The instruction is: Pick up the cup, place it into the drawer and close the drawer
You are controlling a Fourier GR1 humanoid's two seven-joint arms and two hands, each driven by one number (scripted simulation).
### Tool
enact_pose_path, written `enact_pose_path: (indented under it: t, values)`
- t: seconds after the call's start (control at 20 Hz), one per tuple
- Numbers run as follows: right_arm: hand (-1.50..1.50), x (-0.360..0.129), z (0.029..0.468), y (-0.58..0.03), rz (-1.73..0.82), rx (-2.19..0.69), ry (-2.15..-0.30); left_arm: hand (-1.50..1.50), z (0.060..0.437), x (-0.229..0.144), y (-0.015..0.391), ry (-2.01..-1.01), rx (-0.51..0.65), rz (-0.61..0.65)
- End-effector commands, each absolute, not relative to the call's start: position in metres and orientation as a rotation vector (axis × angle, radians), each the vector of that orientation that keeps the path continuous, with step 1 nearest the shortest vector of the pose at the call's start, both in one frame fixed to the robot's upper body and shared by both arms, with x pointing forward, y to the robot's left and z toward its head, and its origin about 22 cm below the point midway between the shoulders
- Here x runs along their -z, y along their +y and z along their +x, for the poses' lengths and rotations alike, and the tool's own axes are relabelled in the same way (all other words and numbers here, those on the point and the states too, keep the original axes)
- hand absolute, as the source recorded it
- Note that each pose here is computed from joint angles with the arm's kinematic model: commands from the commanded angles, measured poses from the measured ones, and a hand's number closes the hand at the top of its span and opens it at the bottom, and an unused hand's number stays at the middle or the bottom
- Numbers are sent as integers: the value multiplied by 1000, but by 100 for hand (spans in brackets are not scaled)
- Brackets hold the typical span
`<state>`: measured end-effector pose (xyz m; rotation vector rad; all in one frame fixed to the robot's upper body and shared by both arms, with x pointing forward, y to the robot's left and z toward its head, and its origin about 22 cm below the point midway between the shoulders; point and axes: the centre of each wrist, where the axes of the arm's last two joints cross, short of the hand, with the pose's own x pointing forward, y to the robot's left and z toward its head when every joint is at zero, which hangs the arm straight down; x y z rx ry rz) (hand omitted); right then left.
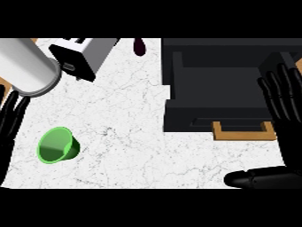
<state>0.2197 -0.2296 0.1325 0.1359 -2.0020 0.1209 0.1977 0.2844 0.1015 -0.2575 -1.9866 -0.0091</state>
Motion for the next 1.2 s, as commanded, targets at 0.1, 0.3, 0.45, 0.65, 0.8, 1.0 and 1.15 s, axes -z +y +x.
enact_pose_path:
  t: [0.1,0.3,0.45,0.65,0.8,1.0,1.15]
  values:
    - [-150,-134,221,-233,151,-110,-1993,-150,194,-100,294,-1956,2,-257]
    - [-150,-145,245,-224,144,-120,-2019,-150,183,-95,284,-1937,-2,-229]
    - [-150,-135,222,-224,128,-81,-2046,-150,199,-86,284,-1929,-11,-199]
    - [-150,-140,218,-234,131,-108,-2015,-150,177,-79,311,-1893,-17,-202]
    - [-150,-132,231,-244,124,-106,-2014,-150,199,-67,305,-1868,-20,-153]
    - [-150,-137,233,-243,133,-106,-2009,-150,184,-42,313,-1830,-60,-142]
    - [-150,-121,231,-222,132,-128,-1998,-150,193,-9,313,-1818,-25,-105]
